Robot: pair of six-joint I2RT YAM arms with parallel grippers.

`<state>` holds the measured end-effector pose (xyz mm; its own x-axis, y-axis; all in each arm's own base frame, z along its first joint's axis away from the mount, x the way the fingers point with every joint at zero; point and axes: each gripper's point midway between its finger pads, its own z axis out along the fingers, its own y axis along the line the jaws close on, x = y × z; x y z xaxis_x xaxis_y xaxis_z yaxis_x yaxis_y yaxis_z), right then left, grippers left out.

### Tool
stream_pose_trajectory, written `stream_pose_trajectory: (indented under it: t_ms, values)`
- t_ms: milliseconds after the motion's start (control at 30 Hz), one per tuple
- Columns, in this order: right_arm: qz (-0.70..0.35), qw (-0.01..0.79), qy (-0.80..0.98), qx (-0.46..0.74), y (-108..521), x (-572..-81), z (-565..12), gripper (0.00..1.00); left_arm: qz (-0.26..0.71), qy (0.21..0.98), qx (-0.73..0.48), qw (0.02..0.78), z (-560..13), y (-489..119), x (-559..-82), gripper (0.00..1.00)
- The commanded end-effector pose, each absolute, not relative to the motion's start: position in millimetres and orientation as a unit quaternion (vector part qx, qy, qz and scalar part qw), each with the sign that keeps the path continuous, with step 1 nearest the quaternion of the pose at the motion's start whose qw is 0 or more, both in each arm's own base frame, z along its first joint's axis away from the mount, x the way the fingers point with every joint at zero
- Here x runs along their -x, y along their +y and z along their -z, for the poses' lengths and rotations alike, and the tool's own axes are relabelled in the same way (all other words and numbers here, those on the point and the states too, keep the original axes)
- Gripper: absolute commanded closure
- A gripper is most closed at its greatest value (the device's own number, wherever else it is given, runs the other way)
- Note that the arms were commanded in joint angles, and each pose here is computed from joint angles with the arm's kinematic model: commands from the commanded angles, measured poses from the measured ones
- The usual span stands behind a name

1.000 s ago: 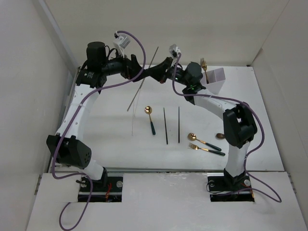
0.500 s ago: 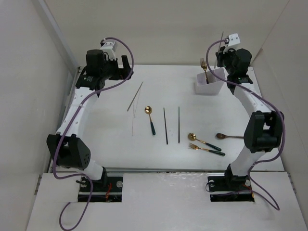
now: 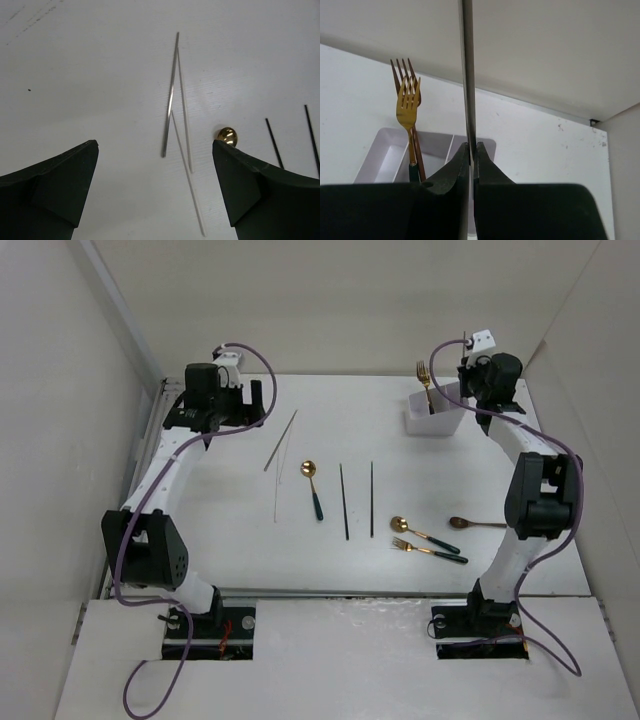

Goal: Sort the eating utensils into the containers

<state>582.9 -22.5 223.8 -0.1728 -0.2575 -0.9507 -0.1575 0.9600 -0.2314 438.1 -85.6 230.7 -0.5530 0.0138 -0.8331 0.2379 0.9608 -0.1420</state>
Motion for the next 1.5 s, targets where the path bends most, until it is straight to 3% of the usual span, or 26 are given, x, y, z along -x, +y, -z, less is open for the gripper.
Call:
stream_pose_trajectory:
  t_ms: [0, 233, 300, 433, 700, 867, 967, 1200, 1467]
  values:
    - [0.032, 0.646, 0.75, 0.138, -23, -590, -239, 1.0, 0.075, 0.882, -0.113, 0.452, -218, -74, -440, 0.04]
    - [0.025, 0.616, 0.782, 0.092, -34, -590, -211, 0.79, 0.075, 0.89, -0.123, 0.433, -196, -74, -441, 0.05]
    - [0.021, 0.616, 0.782, 0.087, -34, -590, -211, 0.66, 0.075, 0.894, -0.122, 0.425, -190, -74, -440, 0.05]
    - [0.014, 0.617, 0.782, 0.087, -31, -587, -212, 0.52, 0.079, 0.898, -0.124, 0.415, -184, -76, -441, 0.07]
    - [-0.001, 0.651, 0.756, 0.07, -26, -571, -263, 0.47, 0.071, 0.899, -0.183, 0.392, -167, -96, -436, 0.25]
    - [-0.013, 0.673, 0.736, 0.079, -5, -552, -297, 0.44, 0.061, 0.911, -0.206, 0.353, -119, -114, -457, 0.21]
    - [-0.027, 0.673, 0.732, 0.1, 19, -542, -299, 0.44, 0.059, 0.907, -0.176, 0.378, -120, -120, -495, 0.21]
    - [-0.058, 0.682, 0.717, 0.132, 42, -524, -315, 0.44, 0.019, 0.897, -0.17, 0.408, -98, -139, -557, 0.3]
    - [-0.046, 0.69, 0.708, 0.143, 41, -520, -325, 0.44, 0.032, 0.906, -0.2, 0.371, -65, -144, -548, 0.34]
